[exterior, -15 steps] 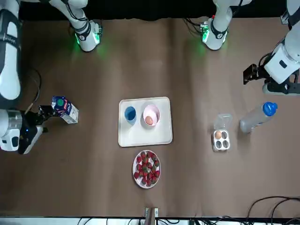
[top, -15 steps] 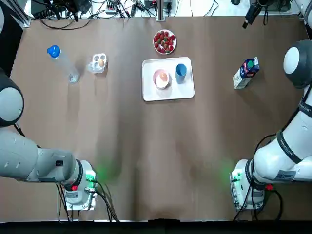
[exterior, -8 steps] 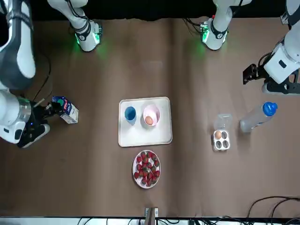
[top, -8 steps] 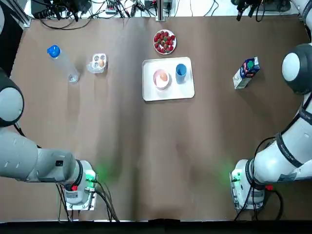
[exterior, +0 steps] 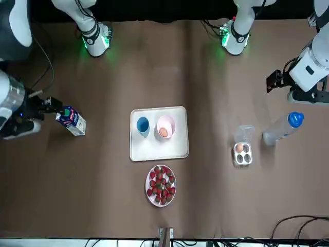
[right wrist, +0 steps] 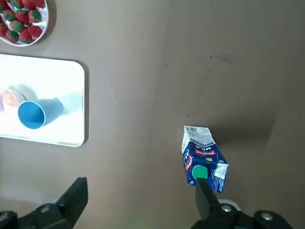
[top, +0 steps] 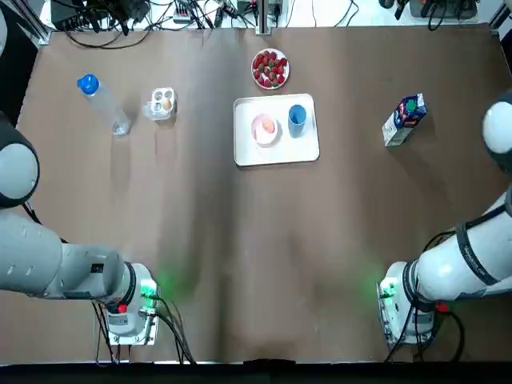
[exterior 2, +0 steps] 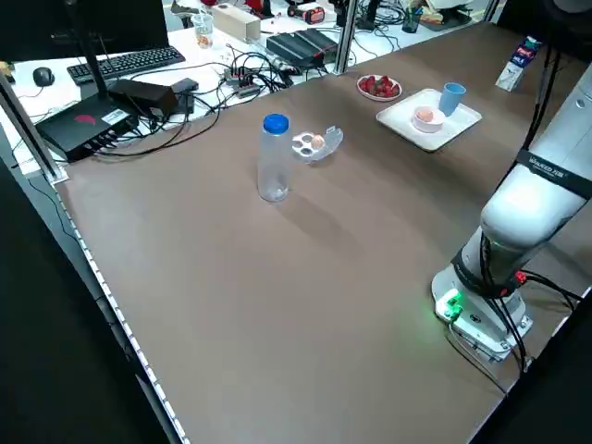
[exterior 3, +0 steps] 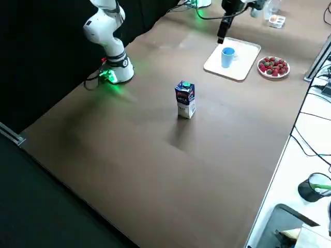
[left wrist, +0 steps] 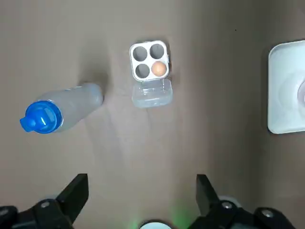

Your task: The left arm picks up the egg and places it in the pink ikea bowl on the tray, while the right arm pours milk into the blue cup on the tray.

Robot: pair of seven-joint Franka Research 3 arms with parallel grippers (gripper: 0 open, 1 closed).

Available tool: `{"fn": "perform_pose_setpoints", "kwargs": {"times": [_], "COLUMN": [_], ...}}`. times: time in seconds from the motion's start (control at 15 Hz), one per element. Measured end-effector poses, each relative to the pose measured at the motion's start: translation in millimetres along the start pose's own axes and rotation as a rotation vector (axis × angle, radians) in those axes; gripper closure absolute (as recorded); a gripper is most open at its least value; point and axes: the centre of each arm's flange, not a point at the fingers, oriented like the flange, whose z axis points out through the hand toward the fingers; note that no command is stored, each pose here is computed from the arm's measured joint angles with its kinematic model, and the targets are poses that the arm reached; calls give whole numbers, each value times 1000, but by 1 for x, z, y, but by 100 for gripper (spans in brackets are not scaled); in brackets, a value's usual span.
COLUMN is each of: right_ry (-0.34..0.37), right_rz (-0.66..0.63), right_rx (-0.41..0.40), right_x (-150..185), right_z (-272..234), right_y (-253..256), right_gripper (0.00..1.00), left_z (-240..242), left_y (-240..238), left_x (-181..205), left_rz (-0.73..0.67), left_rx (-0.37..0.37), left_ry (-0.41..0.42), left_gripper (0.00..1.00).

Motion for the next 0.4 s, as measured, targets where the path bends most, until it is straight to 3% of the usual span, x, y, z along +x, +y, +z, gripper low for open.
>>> {"fn": "perform_pose_setpoints", "kwargs": {"times": [0.4], "right_ry": [41], "right_rz": [11], "right_rx": [-19], "right_x": [-49], "right_z": [6], "right_y": [3], "right_gripper": [0], "left_z": [-4], "left_y": [-3], "left_x": [0], "left_rz": [15], "left_rx": [-1], "left_ry": [8], "left_gripper": [0]}}
